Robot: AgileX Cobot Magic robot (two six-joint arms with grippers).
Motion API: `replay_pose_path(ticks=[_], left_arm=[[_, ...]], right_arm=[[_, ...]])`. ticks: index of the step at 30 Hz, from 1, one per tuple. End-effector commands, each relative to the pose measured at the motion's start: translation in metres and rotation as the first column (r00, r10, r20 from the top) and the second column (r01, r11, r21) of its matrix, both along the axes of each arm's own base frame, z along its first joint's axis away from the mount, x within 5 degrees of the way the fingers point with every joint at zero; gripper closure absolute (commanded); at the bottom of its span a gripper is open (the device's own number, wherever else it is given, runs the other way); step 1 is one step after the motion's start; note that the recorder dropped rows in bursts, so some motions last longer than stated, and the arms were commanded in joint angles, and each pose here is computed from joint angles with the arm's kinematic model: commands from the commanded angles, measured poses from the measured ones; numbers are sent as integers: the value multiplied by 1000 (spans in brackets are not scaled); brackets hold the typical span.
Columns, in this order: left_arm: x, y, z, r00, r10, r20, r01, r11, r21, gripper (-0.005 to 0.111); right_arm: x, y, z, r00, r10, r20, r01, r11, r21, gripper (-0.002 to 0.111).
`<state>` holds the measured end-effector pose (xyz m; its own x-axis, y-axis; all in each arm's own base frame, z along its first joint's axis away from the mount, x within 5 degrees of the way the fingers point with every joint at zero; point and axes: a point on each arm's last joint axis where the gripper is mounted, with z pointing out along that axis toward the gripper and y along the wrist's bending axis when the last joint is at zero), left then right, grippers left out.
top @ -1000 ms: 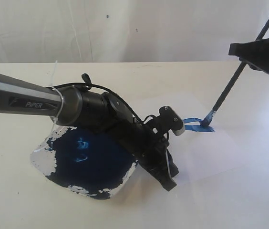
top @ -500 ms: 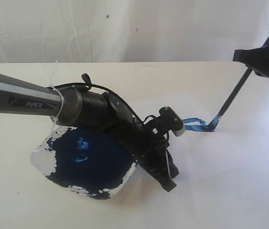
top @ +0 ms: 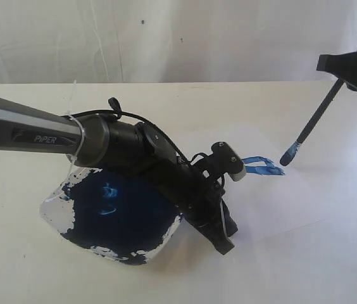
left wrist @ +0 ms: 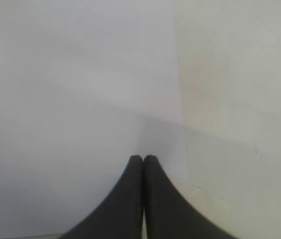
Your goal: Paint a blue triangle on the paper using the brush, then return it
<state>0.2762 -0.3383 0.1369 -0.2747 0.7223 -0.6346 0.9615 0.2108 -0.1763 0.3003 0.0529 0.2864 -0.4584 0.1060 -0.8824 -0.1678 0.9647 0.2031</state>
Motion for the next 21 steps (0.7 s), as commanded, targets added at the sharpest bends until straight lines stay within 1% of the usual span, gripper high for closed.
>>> replay_pose_path(ticks=[1,9,21], left_arm=[[-2,0,0,1000,-13,-21,13,1000,-5,107],[-2,0,0,1000,-13,-21,13,1000,-5,107],[-2,0,0,1000,-15,-23,15,1000,-5,107]], right_arm=[[7,3,2,1000,24,3,-24,1000,3,108],[25,10,-2,997,69,-19,-69,997,22,108],[39,12,-4,997,67,-22,-67,997,26,108]])
